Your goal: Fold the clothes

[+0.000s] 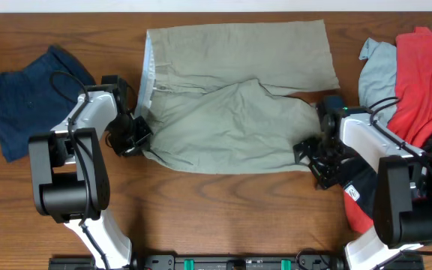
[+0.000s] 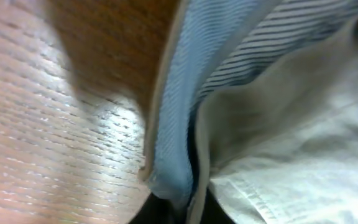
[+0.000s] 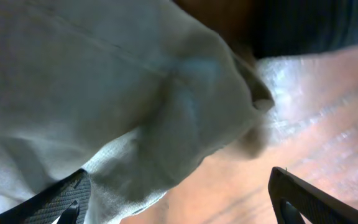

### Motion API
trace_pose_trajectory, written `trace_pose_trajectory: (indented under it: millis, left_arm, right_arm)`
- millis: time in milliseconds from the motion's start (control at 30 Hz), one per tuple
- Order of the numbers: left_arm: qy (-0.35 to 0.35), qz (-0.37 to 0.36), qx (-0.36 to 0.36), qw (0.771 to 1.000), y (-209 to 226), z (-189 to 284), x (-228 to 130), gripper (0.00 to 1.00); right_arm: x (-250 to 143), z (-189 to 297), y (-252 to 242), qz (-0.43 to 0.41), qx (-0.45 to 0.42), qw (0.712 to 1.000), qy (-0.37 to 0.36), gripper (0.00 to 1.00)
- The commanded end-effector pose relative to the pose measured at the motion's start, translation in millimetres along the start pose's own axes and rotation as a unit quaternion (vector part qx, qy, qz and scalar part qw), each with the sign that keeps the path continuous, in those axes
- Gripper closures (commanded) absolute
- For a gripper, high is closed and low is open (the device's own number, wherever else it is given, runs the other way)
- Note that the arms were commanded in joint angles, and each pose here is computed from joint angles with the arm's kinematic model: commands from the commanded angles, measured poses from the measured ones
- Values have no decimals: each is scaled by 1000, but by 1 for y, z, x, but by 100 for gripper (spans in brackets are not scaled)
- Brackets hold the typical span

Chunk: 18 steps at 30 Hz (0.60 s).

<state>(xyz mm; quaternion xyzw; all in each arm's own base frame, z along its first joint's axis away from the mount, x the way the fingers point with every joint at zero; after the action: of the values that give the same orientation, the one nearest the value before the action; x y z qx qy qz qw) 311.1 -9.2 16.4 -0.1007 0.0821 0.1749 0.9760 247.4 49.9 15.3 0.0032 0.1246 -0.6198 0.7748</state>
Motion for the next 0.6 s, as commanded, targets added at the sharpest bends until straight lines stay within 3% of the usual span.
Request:
trace_pose_trajectory:
  millis: [0, 567]
  left_arm:
    - [5, 5, 15, 1000, 7, -3, -3, 93]
    - [5, 5, 15, 1000, 7, -3, -3, 94]
  right_arm:
    - [43, -14, -16, -50, -43, 993, -97, 9]
    - [61, 29, -18, -32, 20, 991, -131, 9]
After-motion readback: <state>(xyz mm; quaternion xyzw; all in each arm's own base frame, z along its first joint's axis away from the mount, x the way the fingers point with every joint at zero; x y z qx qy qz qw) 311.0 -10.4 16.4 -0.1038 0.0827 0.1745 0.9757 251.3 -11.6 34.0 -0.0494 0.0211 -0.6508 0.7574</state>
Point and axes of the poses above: each gripper's point midway between its finger pads, its own z axis back along the fingers, its own y axis along the line the jaws close on, x = y × z, the point moved 2 cm from there along z, back along the fingers, and after that the axes turned 13 degrees about -z, right-handed, at the moved point
